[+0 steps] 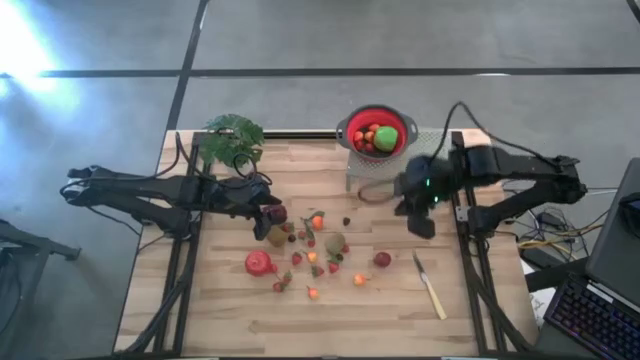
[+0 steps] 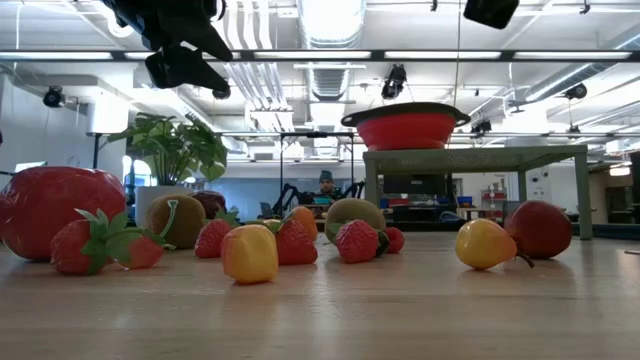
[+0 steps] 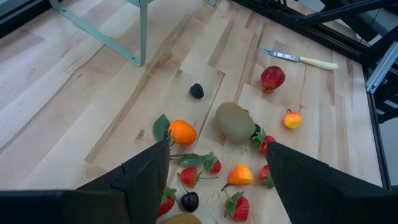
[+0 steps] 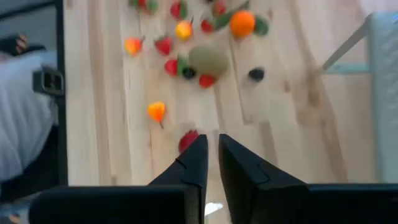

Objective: Pick & Place Fruit
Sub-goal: Put the pomegranate into the strainer bowl on the shelf

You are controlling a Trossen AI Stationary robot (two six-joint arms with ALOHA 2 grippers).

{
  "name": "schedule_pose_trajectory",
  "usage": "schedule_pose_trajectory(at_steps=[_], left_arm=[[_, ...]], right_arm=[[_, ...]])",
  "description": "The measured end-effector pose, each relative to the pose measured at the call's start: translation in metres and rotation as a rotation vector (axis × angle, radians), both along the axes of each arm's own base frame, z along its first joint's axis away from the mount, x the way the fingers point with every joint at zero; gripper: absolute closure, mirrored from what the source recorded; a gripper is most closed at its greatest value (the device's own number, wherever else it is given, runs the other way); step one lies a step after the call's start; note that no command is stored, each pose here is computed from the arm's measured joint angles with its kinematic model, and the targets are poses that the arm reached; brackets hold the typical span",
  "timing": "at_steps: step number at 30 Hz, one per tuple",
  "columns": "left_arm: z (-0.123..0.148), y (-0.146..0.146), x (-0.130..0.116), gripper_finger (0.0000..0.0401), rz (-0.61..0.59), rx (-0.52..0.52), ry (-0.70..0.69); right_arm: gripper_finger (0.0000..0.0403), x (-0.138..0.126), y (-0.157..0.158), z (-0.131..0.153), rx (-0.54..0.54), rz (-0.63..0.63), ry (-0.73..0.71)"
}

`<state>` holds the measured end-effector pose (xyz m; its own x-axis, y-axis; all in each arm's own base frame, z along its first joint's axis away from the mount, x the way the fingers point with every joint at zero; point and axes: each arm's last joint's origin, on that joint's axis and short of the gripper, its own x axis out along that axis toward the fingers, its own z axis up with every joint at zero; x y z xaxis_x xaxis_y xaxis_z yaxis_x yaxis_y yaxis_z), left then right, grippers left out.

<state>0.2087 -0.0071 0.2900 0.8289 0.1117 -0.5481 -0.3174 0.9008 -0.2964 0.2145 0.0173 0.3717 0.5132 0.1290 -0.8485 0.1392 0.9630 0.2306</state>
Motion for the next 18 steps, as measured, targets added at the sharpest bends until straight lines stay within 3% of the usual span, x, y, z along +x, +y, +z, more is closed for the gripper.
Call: schedule_pose_trajectory(at_steps=[10,18], left_arm=[[0.000,0.000,0.000,0.0128,0.000,0.000,0.000],[0.000,0.000,0.000,0.0128,0.000,0.000,0.000]], right_arm=[[0.0392,0.001,0.052,-0.042,-0.051,0.059,0.132],[0.0393,0.004,0.068,-0.082,-0.087,0.102,0.211]])
